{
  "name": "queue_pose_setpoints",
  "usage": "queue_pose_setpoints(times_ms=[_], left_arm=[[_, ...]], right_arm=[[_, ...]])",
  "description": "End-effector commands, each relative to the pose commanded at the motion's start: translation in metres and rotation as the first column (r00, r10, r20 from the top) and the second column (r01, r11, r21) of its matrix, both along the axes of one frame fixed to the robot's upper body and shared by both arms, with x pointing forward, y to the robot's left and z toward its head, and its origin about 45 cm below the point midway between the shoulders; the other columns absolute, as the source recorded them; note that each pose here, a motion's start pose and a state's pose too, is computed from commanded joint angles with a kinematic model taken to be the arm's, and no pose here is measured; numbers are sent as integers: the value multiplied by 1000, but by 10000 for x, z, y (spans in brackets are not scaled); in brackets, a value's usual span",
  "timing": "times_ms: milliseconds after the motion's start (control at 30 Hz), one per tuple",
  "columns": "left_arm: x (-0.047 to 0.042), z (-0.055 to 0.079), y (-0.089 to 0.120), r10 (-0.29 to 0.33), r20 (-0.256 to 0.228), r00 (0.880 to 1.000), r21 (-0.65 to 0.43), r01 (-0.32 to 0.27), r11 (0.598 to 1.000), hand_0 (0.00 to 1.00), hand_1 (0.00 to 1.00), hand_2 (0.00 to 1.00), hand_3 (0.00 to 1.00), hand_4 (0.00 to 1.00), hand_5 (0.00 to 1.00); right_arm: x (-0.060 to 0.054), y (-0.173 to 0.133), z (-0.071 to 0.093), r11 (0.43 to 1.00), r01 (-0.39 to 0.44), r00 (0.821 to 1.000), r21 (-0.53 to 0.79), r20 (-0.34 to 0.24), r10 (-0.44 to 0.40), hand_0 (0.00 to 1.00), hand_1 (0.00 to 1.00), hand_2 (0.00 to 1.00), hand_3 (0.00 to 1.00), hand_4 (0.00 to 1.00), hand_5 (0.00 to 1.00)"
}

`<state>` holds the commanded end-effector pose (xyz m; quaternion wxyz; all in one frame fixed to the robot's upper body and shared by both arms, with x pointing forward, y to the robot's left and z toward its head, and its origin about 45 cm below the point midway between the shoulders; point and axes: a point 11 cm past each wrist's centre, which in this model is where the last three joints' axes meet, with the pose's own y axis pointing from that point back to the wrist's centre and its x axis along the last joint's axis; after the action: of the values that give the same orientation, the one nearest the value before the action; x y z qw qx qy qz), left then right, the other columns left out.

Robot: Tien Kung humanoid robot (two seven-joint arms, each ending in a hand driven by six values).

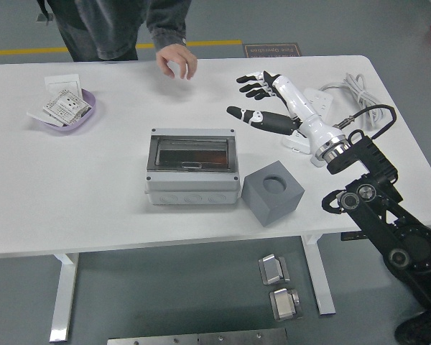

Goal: Pick up the cylinder from the cube,place it in the box,flap close box

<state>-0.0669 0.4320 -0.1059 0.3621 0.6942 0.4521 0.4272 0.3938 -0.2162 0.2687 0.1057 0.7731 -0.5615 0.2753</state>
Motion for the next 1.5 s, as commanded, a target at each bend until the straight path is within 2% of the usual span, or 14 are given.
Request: queue_pose_setpoints(times_ms=[33, 67, 133, 267, 300, 367, 733, 1067, 1100, 1500], left_arm=[[10, 0, 2, 0, 2, 1000, 0, 0, 1000, 729, 734, 695, 801, 763, 441], [22, -1, 3, 0, 4, 1000, 0, 0, 1000, 729, 734, 694, 801, 763, 441], [48, -1, 8, -1, 9, 1000, 1, 1, 1000, 729, 734, 694, 801, 763, 441], [85, 5, 32, -3, 16, 1000, 4, 3, 1000, 729, 734, 694, 801, 763, 441], [90, 9, 43, -4, 17, 1000, 6, 3, 1000, 729, 734, 694, 801, 763, 442], [97, 15, 62, -4, 18, 1000, 9, 4, 1000, 729, 734, 694, 801, 763, 442], [86, 29, 102, 0, 21, 1000, 16, 0, 1000, 728, 734, 694, 801, 763, 444], [61, 12, 59, 20, 34, 999, 18, -20, 1000, 728, 732, 694, 801, 763, 446], [59, 11, 56, 21, 34, 999, 18, -21, 1000, 727, 730, 691, 801, 765, 451], [77, 6, 50, 35, 48, 998, 19, -36, 999, 726, 726, 688, 796, 764, 454]], right_arm=[[9, -63, 7, 999, 12, 1000, 36, 0, -12, 647, 639, 665, 736, 991, 612], [16, -114, 3, 998, 22, 1000, 65, -3, -21, 649, 625, 650, 712, 998, 658], [23, -200, -31, 993, 36, 999, 109, -17, -35, 649, 625, 650, 712, 998, 658], [19, -338, -140, 981, 66, 997, 185, -59, -56, 649, 625, 650, 712, 998, 658], [18, -368, -171, 976, 74, 996, 205, -72, -61, 649, 623, 644, 701, 997, 699], [12, -428, -223, 965, 93, 993, 244, -94, -71, 649, 623, 644, 701, 997, 699], [-34, -686, -435, 900, 186, 975, 395, -188, -119, 681, 639, 652, 705, 988, 700], [-82, -809, -625, 856, 221, 957, 468, -272, -99, 705, 669, 679, 726, 993, 692], [-84, -820, -634, 853, 224, 956, 471, -277, -98, 724, 689, 699, 734, 995, 725], [-56, -824, -577, 848, 216, 960, 484, -266, -92, 734, 694, 711, 742, 991, 756]])
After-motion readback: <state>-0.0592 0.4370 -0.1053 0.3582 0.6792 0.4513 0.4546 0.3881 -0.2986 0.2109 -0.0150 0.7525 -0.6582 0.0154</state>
